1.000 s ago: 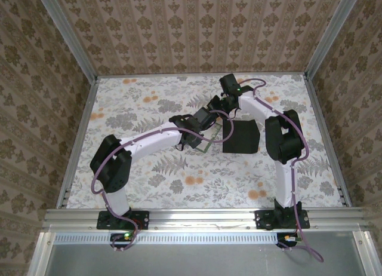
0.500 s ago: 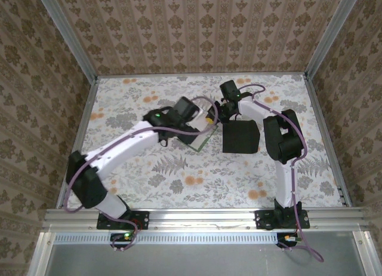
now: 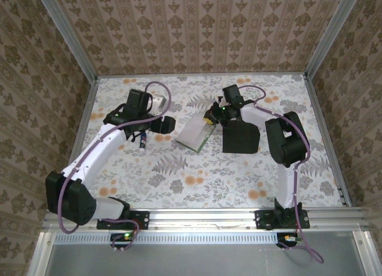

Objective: Place the letter into the envelope and seal it

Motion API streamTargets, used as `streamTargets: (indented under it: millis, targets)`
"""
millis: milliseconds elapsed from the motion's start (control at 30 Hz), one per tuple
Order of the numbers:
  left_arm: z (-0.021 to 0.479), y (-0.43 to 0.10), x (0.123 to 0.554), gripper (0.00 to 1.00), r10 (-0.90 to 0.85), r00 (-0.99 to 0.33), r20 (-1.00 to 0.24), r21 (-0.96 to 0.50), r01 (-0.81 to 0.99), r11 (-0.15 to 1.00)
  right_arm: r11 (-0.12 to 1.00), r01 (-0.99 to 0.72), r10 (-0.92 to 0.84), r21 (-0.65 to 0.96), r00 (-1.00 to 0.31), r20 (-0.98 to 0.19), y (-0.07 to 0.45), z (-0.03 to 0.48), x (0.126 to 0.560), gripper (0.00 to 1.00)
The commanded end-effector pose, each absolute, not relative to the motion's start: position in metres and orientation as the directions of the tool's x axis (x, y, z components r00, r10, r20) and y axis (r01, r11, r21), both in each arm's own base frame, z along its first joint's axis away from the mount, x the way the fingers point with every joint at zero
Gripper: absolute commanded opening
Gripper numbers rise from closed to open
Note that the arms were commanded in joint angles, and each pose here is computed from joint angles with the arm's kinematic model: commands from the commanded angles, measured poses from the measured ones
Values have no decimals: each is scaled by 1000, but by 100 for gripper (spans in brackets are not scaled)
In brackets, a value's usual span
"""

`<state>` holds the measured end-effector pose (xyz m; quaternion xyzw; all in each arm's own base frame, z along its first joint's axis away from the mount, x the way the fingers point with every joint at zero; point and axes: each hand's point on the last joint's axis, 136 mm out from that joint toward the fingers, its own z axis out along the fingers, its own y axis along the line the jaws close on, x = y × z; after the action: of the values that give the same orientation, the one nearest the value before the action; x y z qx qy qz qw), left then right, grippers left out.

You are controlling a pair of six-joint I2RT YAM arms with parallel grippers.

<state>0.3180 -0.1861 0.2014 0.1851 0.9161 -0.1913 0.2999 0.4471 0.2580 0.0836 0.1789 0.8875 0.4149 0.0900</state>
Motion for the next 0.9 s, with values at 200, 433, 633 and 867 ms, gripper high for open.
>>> streamTargets:
  millis: [200,433,633,867]
  targets:
    - [198,-198,334,84,53,-804,-592,-541,446,713,438,-46,271,898,-946,-180,283,165,448,0]
    - [208,-189,345,84,-48,-832,-552,-694,427,579,354,-147,207,924,-951,-230,293,219,439,0]
    - [218,-188,356,84,-80,-794,-603,-678,458,575,295,-212,170,932,-948,-270,297,263,428,0]
    - [212,-192,367,84,-83,-784,-615,-673,467,573,235,-271,134,933,-942,-307,305,306,415,0]
